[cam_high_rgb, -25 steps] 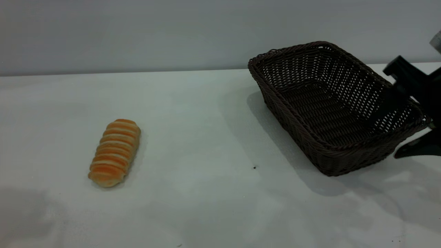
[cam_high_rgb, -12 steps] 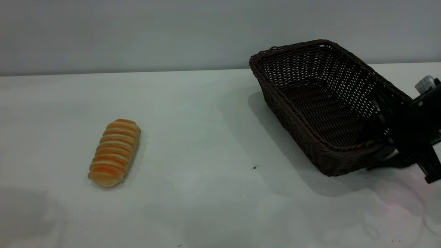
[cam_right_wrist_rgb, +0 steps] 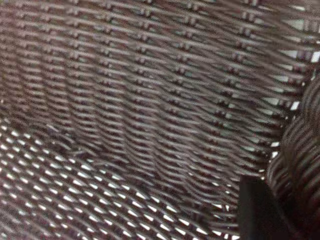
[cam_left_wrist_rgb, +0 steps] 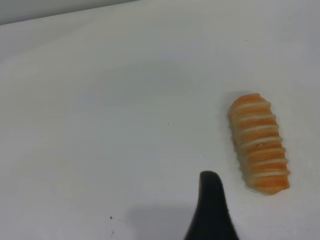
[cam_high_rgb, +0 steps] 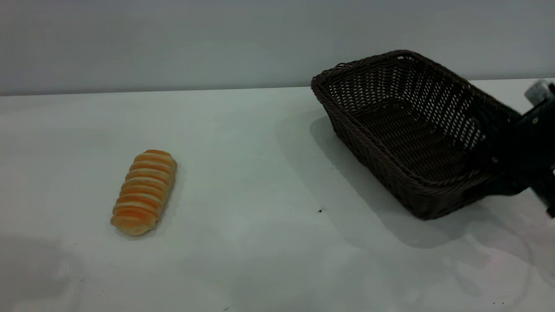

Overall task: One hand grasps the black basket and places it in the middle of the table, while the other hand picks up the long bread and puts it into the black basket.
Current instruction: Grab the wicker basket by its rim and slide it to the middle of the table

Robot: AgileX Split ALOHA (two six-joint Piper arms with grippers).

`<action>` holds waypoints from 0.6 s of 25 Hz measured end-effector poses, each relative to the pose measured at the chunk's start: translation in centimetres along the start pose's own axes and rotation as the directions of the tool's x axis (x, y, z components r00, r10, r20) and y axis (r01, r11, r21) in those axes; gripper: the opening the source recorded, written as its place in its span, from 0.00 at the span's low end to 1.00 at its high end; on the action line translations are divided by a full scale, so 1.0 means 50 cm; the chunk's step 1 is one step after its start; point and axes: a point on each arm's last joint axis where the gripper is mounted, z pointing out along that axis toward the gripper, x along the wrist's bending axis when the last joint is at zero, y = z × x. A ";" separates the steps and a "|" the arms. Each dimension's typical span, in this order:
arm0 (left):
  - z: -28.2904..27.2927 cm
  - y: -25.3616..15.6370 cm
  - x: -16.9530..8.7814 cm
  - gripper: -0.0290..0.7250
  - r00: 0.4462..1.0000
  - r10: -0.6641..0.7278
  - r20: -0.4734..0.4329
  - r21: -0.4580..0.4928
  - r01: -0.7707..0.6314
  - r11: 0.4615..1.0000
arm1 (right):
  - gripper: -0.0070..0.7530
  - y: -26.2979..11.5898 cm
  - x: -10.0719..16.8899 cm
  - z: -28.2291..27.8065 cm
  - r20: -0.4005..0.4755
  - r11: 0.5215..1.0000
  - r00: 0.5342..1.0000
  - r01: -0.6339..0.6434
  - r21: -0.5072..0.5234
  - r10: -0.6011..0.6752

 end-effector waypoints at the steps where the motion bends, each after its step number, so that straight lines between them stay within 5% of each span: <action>1: 0.000 0.000 0.000 0.82 1.000 0.000 0.000 0.000 0.000 1.000 | 0.25 0.004 0.012 -0.007 -0.012 0.998 0.998 0.060 0.006 -0.060; 4: 0.000 0.000 0.000 0.82 1.000 0.000 0.000 0.000 0.000 1.000 | 0.25 0.010 0.061 -0.019 -0.067 0.966 0.968 0.246 0.080 -0.241; 7: 0.000 0.000 0.000 0.82 1.000 0.000 0.000 0.000 0.000 1.000 | 0.25 0.013 0.118 -0.024 -0.096 0.882 0.898 0.440 0.168 -0.429; 15: 0.000 0.000 0.000 0.82 1.000 -0.002 0.003 0.000 0.002 1.000 | 0.25 0.020 0.241 0.032 -0.095 0.578 0.648 0.728 0.370 -0.756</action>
